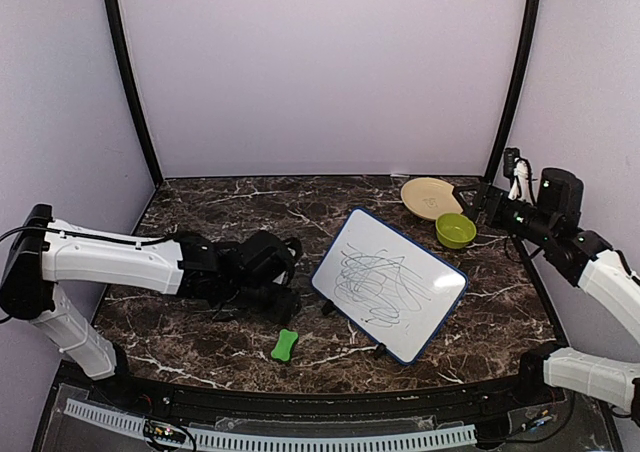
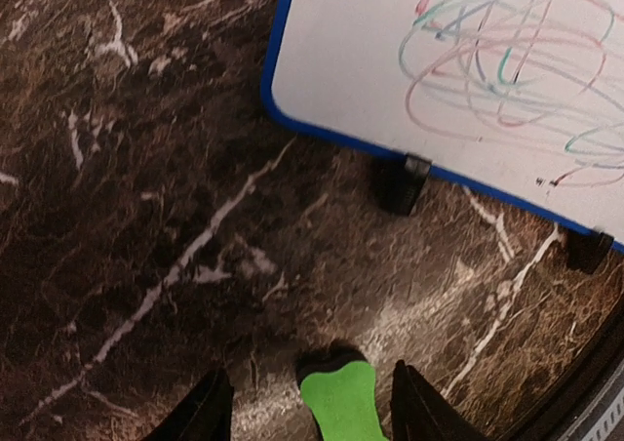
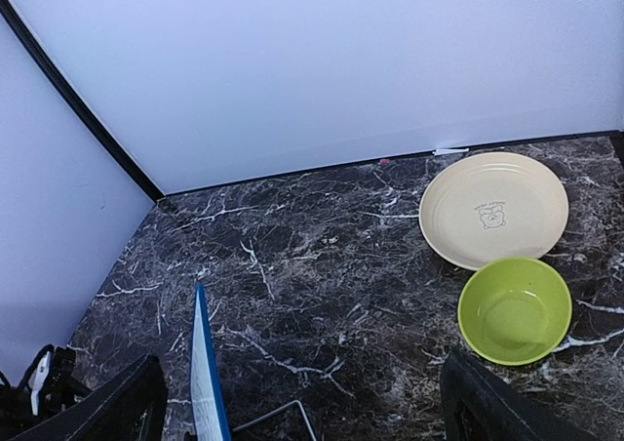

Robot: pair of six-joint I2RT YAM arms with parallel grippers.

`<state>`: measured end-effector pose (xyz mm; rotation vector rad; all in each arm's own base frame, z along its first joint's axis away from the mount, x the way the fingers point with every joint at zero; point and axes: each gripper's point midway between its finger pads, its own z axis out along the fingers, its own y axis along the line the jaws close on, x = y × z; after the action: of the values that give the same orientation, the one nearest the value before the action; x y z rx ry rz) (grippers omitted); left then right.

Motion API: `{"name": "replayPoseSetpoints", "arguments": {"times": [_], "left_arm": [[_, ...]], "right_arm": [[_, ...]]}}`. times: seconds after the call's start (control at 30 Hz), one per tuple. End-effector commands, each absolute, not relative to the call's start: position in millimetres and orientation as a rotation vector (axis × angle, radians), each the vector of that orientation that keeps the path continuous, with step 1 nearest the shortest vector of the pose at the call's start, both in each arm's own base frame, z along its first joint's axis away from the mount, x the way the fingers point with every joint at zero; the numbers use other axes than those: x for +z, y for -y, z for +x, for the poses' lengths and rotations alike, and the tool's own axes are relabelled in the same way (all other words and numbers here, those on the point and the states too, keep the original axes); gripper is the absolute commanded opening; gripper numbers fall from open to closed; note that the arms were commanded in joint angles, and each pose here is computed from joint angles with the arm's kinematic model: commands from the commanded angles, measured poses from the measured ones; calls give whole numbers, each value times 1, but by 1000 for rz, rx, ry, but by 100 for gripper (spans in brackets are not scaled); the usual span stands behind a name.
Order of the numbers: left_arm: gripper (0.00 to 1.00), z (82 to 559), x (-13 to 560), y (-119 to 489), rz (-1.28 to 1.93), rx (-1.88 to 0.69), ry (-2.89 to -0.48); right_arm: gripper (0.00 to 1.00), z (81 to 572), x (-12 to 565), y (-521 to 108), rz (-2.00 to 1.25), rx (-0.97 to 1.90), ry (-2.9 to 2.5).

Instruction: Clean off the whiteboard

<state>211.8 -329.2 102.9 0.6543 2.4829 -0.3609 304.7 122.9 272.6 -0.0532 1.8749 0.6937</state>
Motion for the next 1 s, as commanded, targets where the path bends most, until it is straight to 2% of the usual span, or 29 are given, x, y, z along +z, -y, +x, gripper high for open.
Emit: {"name": "replayPoseSetpoints", "arguments": {"times": [0.0,0.23,0.4,0.73,0.97], "left_arm": [[58,171,79,280,492,-209,-2645],[58,160,71,281,398,-206,-2648],[56,157,61,292,477,-140,-2647],[48,150,51,316,527,-193,-2653],[46,147,46,319,545,-192,-2658]], "right_arm": [[99,304,283,-126,-68,722,-1856],[99,307,274,-130,-97,732,-1883],[99,307,277,-129,-101,732,-1878],[99,304,275,-127,-101,732,-1886],[99,305,271,-129,-102,741,-1896]]}}
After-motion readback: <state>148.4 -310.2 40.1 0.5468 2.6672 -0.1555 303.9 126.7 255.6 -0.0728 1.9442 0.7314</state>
